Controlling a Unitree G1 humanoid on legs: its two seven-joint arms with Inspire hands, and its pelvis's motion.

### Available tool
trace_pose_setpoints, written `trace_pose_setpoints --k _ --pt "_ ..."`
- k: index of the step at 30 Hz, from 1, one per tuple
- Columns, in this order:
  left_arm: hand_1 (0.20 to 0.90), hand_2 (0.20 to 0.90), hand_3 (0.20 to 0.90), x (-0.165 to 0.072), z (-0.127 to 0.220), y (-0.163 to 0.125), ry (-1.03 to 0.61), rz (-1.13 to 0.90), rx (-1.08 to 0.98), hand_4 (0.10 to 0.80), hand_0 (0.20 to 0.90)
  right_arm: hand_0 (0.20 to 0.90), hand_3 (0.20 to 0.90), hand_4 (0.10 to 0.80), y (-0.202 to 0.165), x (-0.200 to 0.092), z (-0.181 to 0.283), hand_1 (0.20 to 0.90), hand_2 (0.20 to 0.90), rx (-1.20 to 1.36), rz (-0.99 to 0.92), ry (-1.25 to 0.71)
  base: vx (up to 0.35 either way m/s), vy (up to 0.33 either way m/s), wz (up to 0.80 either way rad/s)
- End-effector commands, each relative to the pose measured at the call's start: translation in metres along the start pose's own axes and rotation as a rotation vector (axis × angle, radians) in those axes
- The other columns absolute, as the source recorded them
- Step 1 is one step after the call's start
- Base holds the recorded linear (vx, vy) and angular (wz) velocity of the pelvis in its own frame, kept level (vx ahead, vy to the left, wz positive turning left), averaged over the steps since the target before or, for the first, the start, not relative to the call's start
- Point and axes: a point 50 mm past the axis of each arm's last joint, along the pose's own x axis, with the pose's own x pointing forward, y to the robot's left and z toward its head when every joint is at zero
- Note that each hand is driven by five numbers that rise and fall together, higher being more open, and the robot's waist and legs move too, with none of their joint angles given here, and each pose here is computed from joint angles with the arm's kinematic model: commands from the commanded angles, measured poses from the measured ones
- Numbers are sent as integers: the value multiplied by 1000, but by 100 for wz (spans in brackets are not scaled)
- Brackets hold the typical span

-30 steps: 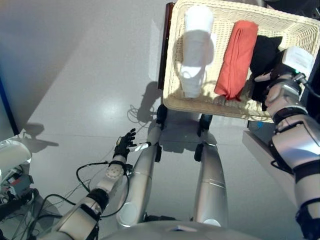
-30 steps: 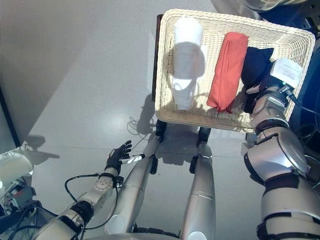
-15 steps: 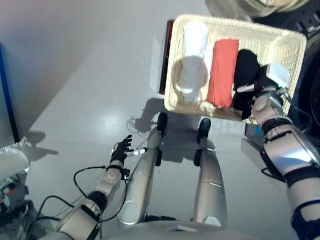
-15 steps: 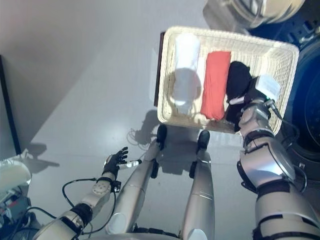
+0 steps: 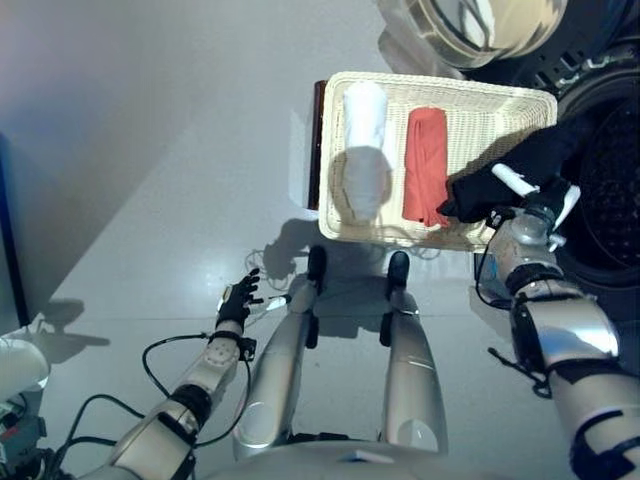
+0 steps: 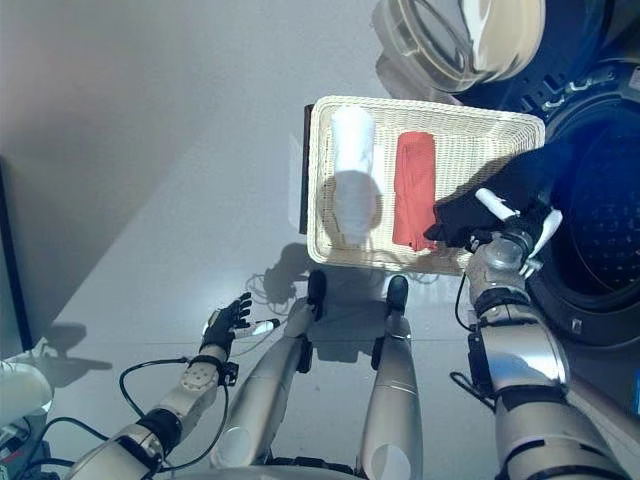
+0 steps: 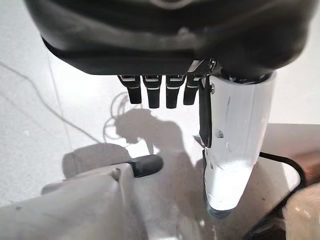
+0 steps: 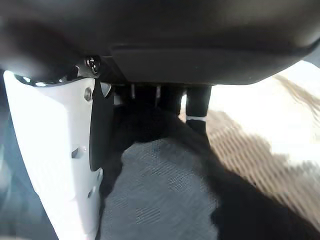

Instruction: Pick up the clothes and place them into the washing machine

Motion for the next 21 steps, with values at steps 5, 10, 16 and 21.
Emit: trace_pose_setpoints --k 5,10,16,21 --pt "900 900 900 -16 -30 6 72 52 -27 800 900 200 200 300 -20 5 44 200 200 562 -60 -181 -33 18 -8" --pt "900 900 900 -18 -37 6 105 54 -40 800 900 200 200 300 -4 3 77 200 200 643 -37 -263 -58 30 -13" --pt "900 900 900 -21 -43 7 131 52 -47 800 900 200 200 300 7 1 116 200 200 638 9 -364 3 12 -9" --pt "900 900 900 -26 -53 11 165 72 -54 800 900 200 200 300 9 -1 148 200 200 628 20 -458 47 -4 0"
